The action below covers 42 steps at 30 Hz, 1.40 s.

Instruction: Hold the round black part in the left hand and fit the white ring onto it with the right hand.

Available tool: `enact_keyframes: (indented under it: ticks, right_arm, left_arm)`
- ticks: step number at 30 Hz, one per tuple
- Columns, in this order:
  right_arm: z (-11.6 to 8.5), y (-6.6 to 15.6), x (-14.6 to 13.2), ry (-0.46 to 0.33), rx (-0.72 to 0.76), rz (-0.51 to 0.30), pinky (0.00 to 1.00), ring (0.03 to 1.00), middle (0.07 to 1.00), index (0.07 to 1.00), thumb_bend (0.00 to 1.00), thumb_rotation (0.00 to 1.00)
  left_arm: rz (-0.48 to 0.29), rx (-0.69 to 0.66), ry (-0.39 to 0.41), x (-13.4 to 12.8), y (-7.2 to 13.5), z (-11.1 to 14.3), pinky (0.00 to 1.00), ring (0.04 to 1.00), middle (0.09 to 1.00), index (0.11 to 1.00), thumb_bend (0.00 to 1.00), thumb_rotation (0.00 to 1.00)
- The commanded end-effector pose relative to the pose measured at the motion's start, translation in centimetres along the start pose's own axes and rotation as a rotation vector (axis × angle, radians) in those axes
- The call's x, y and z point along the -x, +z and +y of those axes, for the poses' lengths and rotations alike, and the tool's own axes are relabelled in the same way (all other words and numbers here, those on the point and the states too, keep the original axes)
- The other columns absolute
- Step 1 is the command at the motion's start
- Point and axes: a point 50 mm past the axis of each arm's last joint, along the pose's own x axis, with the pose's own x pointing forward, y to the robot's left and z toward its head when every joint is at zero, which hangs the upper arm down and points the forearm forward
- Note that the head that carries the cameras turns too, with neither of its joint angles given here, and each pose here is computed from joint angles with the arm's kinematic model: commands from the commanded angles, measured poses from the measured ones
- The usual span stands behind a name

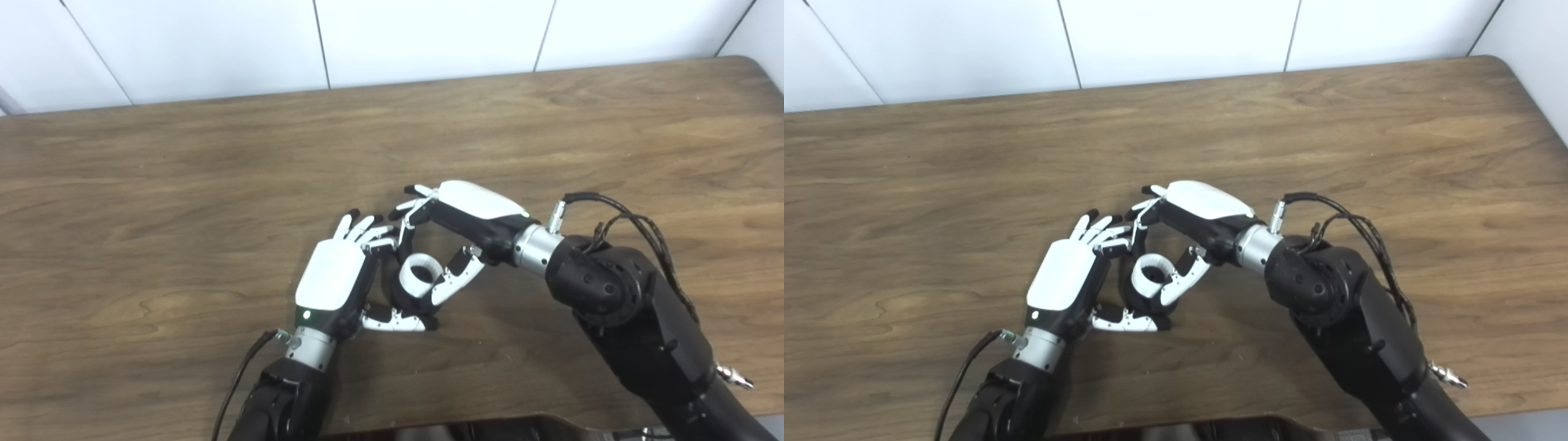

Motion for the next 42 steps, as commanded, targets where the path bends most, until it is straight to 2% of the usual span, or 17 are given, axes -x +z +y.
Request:
enact_keyframes:
  ticks: [1, 25, 33, 34, 36, 38, 42]
  right_arm:
    - [-0.5, 1.08, 0.04, -0.037, 0.016, -0.05, 1.0, 1.0, 0.856, 0.484, 0.52, 0.13]
    - [-0.09, 0.65, 0.04, -0.034, 0.001, -0.038, 1.0, 0.999, 0.848, 0.485, 0.52, 0.13]
    - [-0.21, 0.49, 0.04, -0.029, 0.04, -0.019, 1.0, 0.996, 0.857, 0.492, 0.52, 0.15]
    - [-0.21, 0.5, 0.02, -0.031, 0.04, -0.019, 1.0, 0.996, 0.86, 0.568, 0.78, 0.2]
    - [-0.22, 0.55, -0.01, -0.037, 0.035, -0.02, 1.0, 0.998, 0.864, 0.607, 0.94, 0.24]
    - [-0.22, 0.58, -0.03, -0.04, 0.032, -0.021, 0.99, 1.0, 0.869, 0.619, 0.99, 0.28]
    - [-0.34, 0.65, -0.07, -0.051, 0.028, -0.023, 1.0, 1.0, 0.878, 0.625, 1.0, 0.3]
  left_arm:
    - [-0.024, -0.006, 0.032, -0.42, 0.64, 0.57, 1.0, 0.903, 0.8, 0.485, 0.52, 0.05]
    - [-0.022, -0.006, 0.038, -0.53, 0.89, 0.69, 1.0, 0.902, 0.799, 0.485, 0.52, 0.05]
    - [-0.026, -0.005, 0.038, -0.57, 0.9, 0.67, 1.0, 0.901, 0.797, 0.485, 0.52, 0.05]
    - [-0.027, -0.005, 0.037, -0.58, 0.9, 0.67, 1.0, 0.903, 0.799, 0.485, 0.52, 0.05]
    - [-0.027, -0.004, 0.034, -0.58, 0.89, 0.7, 1.0, 0.905, 0.799, 0.485, 0.52, 0.05]
    - [-0.025, -0.004, 0.032, -0.57, 0.89, 0.71, 1.0, 0.908, 0.801, 0.485, 0.52, 0.05]
    - [-0.028, -0.007, 0.036, -0.54, 0.86, 0.73, 1.0, 0.908, 0.8, 0.485, 0.52, 0.05]
